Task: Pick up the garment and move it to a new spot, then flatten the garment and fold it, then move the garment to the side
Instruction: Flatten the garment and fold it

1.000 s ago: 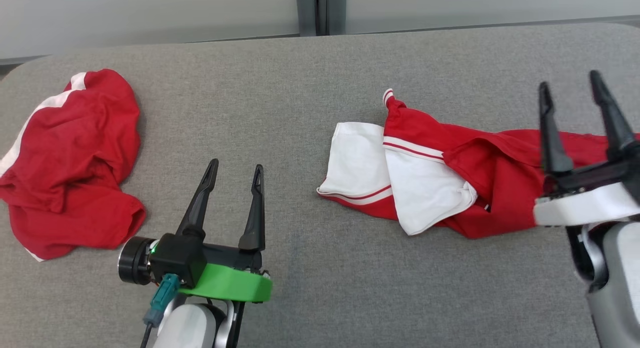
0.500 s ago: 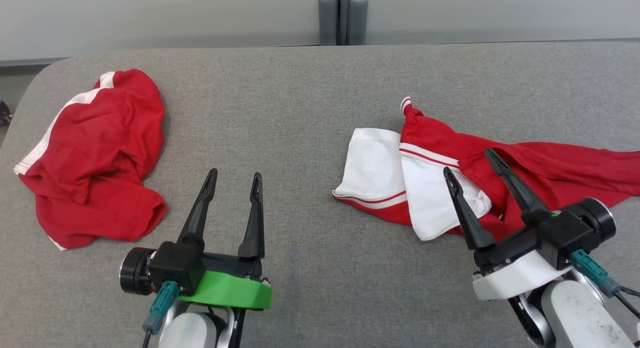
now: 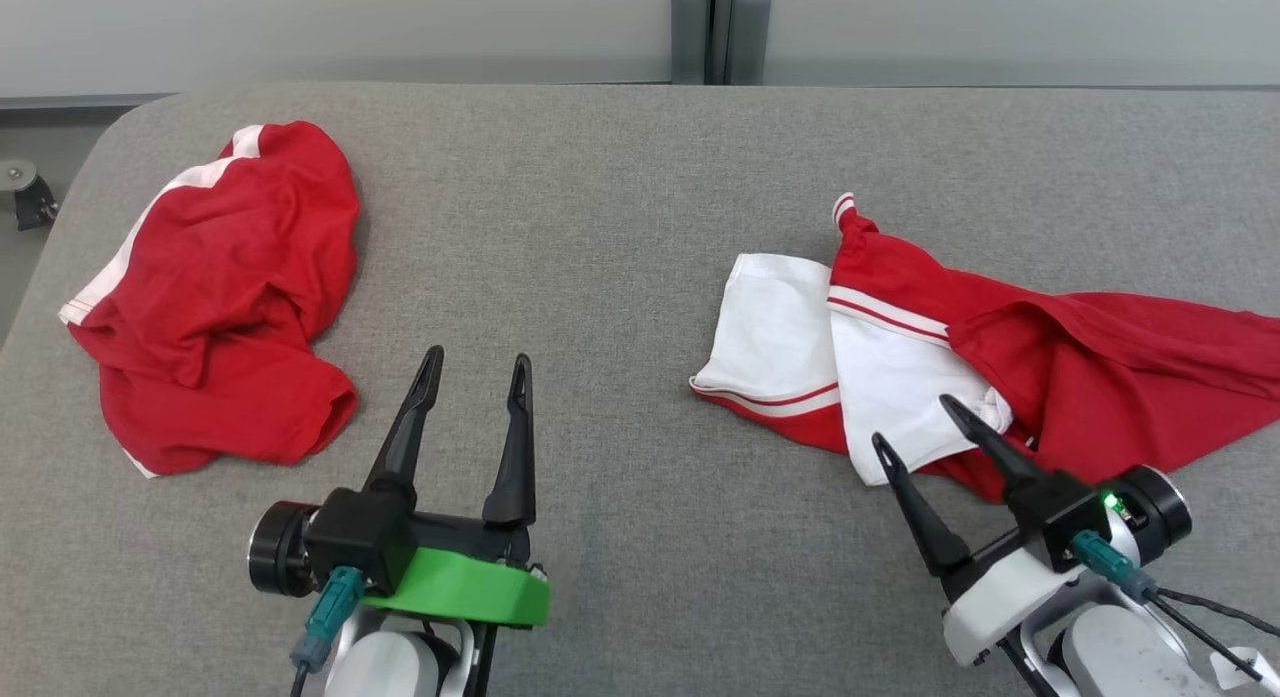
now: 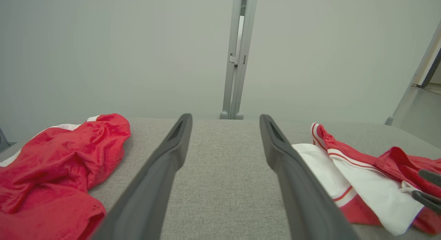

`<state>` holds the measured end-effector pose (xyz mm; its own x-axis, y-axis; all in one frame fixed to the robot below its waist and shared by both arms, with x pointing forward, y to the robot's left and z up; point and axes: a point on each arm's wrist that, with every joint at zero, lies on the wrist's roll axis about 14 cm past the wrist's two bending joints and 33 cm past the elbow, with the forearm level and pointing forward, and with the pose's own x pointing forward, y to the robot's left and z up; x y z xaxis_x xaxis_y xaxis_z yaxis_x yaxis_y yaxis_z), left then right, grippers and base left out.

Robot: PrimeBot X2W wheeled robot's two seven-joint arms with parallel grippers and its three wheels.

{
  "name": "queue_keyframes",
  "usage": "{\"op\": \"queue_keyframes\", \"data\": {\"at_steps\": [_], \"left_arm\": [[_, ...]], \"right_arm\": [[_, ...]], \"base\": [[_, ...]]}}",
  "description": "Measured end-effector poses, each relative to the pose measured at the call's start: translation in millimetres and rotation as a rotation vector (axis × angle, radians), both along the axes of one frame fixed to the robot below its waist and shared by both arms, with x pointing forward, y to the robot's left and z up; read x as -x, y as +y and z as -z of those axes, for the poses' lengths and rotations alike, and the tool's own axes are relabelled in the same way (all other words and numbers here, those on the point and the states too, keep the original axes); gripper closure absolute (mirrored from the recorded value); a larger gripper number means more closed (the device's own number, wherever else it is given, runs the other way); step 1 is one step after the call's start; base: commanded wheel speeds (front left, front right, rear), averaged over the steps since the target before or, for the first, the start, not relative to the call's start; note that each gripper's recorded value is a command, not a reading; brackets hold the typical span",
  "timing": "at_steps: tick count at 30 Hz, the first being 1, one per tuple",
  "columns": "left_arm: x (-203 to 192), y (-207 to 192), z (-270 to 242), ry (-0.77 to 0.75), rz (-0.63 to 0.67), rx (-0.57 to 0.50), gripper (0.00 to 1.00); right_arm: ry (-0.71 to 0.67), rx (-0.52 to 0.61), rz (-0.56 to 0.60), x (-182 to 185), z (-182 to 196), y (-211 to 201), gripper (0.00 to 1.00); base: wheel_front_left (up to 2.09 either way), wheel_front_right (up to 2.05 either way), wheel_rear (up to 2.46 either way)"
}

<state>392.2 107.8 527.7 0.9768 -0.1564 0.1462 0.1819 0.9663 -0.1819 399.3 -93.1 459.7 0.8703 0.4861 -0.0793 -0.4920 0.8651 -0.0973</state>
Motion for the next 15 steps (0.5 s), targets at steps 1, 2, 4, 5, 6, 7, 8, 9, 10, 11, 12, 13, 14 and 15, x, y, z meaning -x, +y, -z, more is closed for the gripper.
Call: {"op": "queue_keyframes", "data": {"at_steps": [1,2,4,5,6,7,8,9,10,11,12,13,14,15], "left_arm": [[0,1,2,0.006,-0.002,0.002,0.00],[0,2,4,0.014,-0.006,0.007,0.00],[0,4,6,0.021,-0.013,0.007,0.00],[0,6,7,0.024,-0.017,0.006,0.00],[-1,7,8,0.026,-0.022,0.006,0.00],[-1,8,8,0.028,-0.025,0.007,0.00],[-1,9,9,0.028,-0.028,0.007,0.00],[-1,10,9,0.030,-0.031,0.007,0.00],[-2,12,10,0.032,-0.035,0.008,0.00],[-2,12,10,0.032,-0.038,0.007,0.00],[-2,13,11,0.035,-0.041,0.007,0.00],[-2,14,12,0.038,-0.043,0.006,0.00],[-3,14,13,0.042,-0.045,0.006,0.00],[-3,15,14,0.045,-0.046,0.005,0.00]], "right_arm": [[0.019,0.021,-0.013,2,8,0,0.00],[0.038,0.045,-0.028,3,16,1,0.00],[0.057,0.076,-0.050,3,25,2,0.00],[0.067,0.093,-0.061,2,30,3,0.00],[0.077,0.110,-0.068,2,35,3,0.00],[0.087,0.126,-0.072,1,40,2,0.00],[0.095,0.136,-0.075,1,43,2,0.00],[0.103,0.148,-0.080,0,48,2,0.00],[0.107,0.156,-0.087,-1,50,4,0.00],[0.112,0.162,-0.092,-1,53,5,0.00],[0.120,0.168,-0.100,-1,56,6,0.00],[0.129,0.173,-0.111,0,60,9,0.00],[0.137,0.183,-0.123,0,63,10,0.00],[0.141,0.192,-0.130,0,65,10,0.00]], "base": [[0.00,0.00,0.00],[0.00,0.00,0.00],[0.00,0.00,0.00],[0.00,0.00,0.00],[0.00,0.00,0.00],[0.00,0.00,0.00],[0.00,0.00,0.00],[0.00,0.00,0.00],[0.00,0.00,0.00],[0.00,0.00,0.00],[0.00,0.00,0.00],[0.00,0.00,0.00],[0.00,0.00,0.00],[0.00,0.00,0.00]]}}
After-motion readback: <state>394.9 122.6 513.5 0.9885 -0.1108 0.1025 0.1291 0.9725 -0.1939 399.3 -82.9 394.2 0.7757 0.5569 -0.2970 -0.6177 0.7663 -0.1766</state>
